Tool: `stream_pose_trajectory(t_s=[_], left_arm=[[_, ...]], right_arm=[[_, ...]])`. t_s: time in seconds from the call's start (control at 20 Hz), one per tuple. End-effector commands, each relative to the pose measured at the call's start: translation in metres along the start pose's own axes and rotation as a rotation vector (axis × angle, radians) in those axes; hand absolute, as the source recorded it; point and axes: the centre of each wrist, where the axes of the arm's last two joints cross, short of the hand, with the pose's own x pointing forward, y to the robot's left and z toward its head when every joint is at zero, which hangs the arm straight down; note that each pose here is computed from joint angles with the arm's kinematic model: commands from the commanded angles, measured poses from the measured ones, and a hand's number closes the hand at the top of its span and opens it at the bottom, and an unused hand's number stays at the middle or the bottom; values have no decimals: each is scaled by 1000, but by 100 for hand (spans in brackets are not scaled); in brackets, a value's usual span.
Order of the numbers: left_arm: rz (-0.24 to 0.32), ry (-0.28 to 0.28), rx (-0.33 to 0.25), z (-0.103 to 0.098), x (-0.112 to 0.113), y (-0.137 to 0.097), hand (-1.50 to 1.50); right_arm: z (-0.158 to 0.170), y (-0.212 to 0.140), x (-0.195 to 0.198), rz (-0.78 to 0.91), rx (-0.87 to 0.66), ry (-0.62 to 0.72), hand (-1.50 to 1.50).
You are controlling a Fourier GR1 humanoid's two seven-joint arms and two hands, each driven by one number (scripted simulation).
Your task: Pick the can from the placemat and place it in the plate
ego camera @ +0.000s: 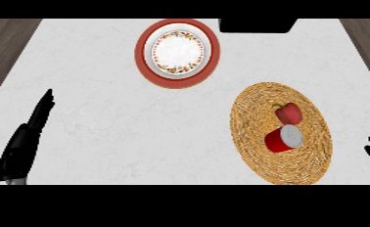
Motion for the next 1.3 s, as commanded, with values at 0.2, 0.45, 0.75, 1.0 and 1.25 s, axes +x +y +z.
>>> stream_pose_trajectory(t_s=[0.2,0.45,0.75,1.0,1.25], left_arm=[[-8,13,-4,-12,2,-6,0],[4,9,-5,5,2,7,0],[-4,4,5,21,-16,-7,0],[18,12,10,18,-8,4,0],[11,1,13,5,2,-5,0]], right_arm=[[-37,2,5,188,129,88,-150],[-51,23,-18,192,175,92,-150],[-51,39,-38,202,272,87,-150],[-84,28,-53,210,304,124,-150],[-71,58,-46,205,294,113,-150]])
